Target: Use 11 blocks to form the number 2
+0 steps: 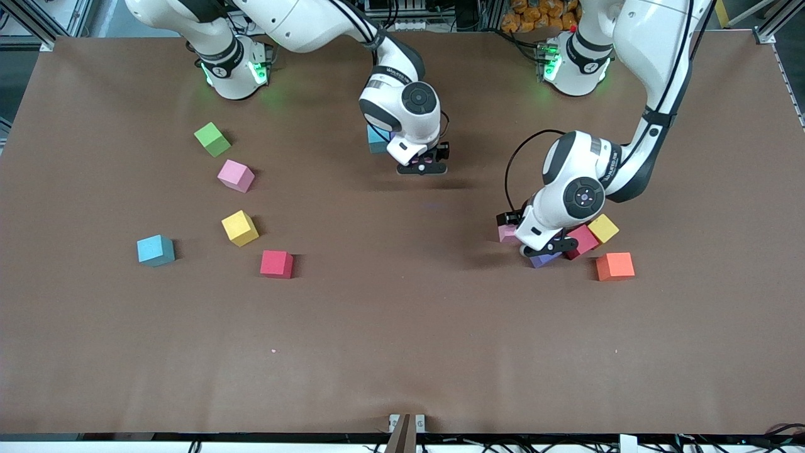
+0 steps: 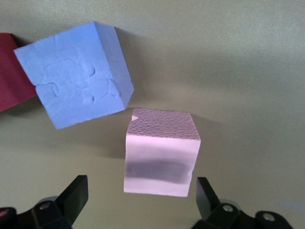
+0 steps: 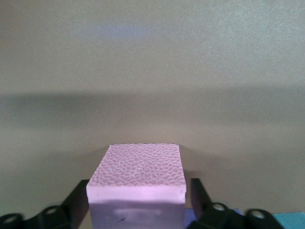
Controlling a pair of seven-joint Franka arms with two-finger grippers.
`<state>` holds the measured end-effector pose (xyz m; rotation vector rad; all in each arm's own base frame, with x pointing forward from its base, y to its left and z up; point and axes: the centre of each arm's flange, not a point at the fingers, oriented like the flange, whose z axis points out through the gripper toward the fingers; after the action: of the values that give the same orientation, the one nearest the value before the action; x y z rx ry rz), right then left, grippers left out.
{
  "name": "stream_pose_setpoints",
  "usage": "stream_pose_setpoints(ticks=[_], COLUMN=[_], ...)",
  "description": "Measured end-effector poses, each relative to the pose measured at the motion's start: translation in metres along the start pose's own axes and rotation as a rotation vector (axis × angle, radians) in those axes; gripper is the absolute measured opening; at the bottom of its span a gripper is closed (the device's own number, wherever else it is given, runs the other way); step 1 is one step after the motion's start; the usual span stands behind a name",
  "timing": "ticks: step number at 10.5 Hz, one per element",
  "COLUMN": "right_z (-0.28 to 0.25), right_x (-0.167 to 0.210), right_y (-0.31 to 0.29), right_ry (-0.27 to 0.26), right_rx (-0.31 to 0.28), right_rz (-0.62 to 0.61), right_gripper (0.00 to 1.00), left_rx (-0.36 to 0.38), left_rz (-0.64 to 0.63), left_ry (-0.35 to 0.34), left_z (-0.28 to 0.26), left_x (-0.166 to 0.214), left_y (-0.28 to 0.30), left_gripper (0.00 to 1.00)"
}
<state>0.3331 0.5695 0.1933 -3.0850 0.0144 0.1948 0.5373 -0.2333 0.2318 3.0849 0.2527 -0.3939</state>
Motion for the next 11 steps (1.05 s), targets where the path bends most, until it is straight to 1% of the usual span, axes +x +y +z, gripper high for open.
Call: stream_pose_setpoints(ticks=[1,3,5,6,8,10,11], right_z=[-0.005,-0.037,-0.088,-0.111,-0.134,-0.141,-0.143], right_x=[0.004,0.020,0.043,0.060,0.098,0.143,0.167], right_y=[-0.002,-0.004,0.012,0.027,0.065,0.114,0.144], right_ry=[0.009,0.049,0.083,0.097,0.104,0.092,0.086], right_rx=[0.009,0.039,0.035,0.032,0.016,-0.005,-0.014], right_rz=[0.005,0.022,0.061,0.082,0.134,0.190,0.216], right_gripper=[1.00,1.00,1.00,1.00,1.00,1.00,1.00], left_rx=[0.000,-0.006,-0.010,-0.012,-0.014,-0.017,-0.020], left_rz=[0.000,0.000,0.000,0.000,0.000,0.001,0.004], left_ry=[-0.001,0.006,0.011,0.012,0.013,0.018,0.022], left_z=[0.003,0.005,0.010,0.012,0.016,0.019,0.022], left_x=[0.001,0.002,0.004,0.005,0.006,0.007,0.007], left_y=[0.000,0.001,0.002,0.002,0.003,0.005,0.007], left_gripper=[1.00,1.00,1.00,1.00,1.00,0.98,0.93])
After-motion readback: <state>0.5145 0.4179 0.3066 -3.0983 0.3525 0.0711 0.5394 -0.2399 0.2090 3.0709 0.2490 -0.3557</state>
